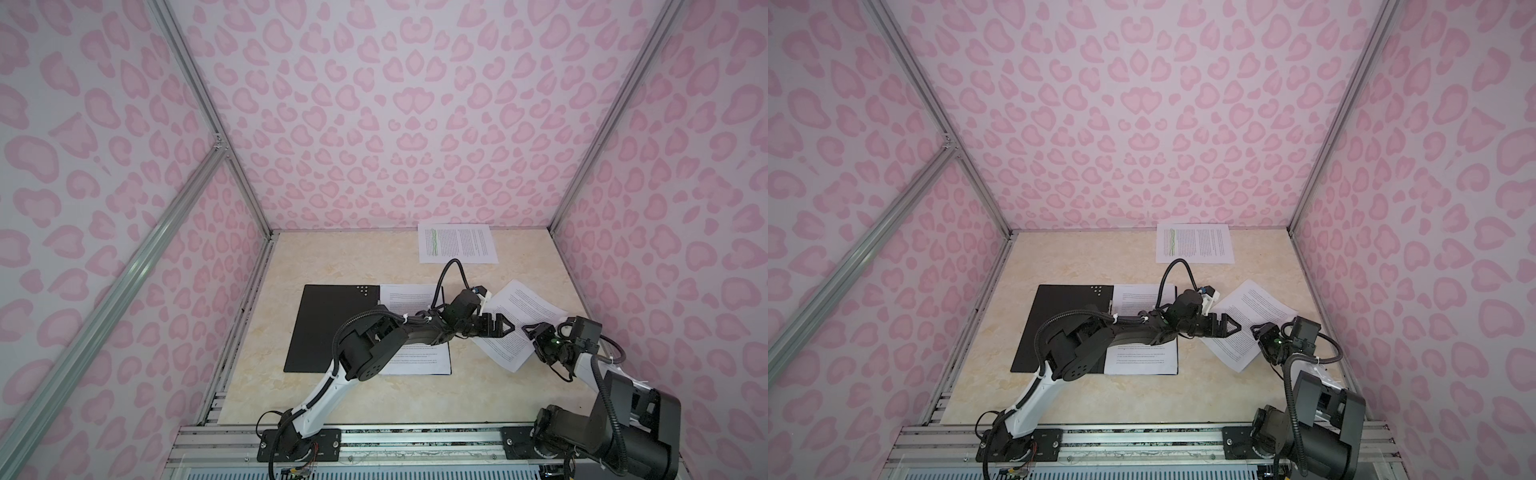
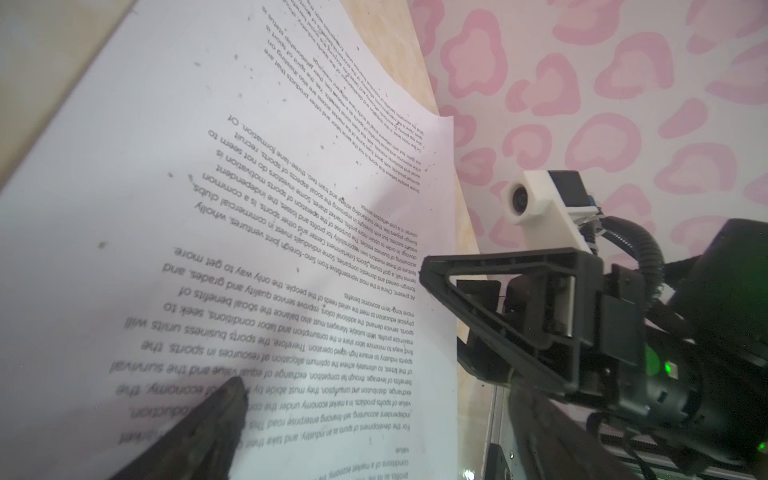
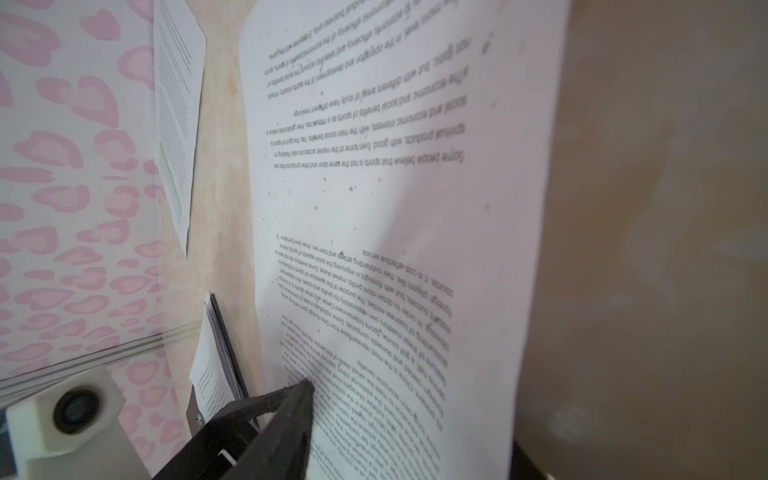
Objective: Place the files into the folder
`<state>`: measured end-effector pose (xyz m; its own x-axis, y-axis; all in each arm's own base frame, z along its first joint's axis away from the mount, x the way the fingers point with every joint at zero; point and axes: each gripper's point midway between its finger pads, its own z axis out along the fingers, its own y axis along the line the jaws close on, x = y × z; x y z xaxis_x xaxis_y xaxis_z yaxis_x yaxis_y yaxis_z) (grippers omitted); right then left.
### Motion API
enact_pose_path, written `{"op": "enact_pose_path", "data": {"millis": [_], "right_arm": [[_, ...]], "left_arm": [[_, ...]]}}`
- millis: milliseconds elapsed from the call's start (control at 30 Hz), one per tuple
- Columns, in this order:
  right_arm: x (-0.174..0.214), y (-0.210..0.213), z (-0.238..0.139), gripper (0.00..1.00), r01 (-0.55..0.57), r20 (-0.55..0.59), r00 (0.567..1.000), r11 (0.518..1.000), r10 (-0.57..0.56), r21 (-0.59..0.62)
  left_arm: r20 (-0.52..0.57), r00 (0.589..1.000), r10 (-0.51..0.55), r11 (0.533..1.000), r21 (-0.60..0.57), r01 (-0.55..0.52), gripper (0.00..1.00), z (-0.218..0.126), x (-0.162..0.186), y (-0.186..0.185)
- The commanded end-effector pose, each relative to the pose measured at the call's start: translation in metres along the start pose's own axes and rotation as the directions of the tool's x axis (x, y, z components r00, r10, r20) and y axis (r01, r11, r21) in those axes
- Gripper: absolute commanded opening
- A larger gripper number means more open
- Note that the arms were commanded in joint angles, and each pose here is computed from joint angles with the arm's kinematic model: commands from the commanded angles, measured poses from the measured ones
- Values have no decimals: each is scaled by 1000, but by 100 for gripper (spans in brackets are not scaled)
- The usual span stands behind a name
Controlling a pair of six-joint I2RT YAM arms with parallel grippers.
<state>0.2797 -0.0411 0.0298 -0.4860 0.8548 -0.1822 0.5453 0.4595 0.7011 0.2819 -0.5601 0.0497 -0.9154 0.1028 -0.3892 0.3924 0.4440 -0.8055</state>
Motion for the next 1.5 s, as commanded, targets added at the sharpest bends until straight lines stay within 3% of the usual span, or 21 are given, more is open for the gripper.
{"op": "enact_pose_path", "data": {"millis": [0, 267, 433, 867, 1067, 1167, 1333, 1467], "right_arm": [[-10, -12, 3, 43, -25, 33, 999, 999, 24, 32], [-39, -32, 5, 33, -122, 93, 989, 991, 116, 59], [-61, -30, 9, 32, -165, 160, 975, 985, 157, 42], [-94, -24, 35, 32, -237, 196, 951, 971, 240, -41], [-88, -20, 34, 9, -219, 190, 956, 974, 224, -52], [-82, -15, 29, 0, -209, 185, 959, 976, 216, -59], [-71, -11, 13, 0, -244, 197, 948, 968, 251, -59], [-65, -8, -5, 0, -285, 241, 928, 958, 284, -33]], "left_arm": [[-88, 991, -102, 978, -192, 83, 100, -5, 33, 53], [-92, 990, -103, 978, -192, 84, 100, -2, 33, 55], [-99, 990, -104, 978, -192, 84, 99, 0, 36, 56], [-111, 989, -100, 979, -188, 78, 99, -1, 39, 57], [-116, 989, -90, 983, -170, 69, 99, -3, 37, 49], [-101, 995, -20, 998, -65, 13, 99, -7, 23, 18], [-32, 986, 166, 979, 128, -161, 99, -46, -7, -69], [30, 979, 201, 949, 243, -202, 98, -88, -23, -130]]}}
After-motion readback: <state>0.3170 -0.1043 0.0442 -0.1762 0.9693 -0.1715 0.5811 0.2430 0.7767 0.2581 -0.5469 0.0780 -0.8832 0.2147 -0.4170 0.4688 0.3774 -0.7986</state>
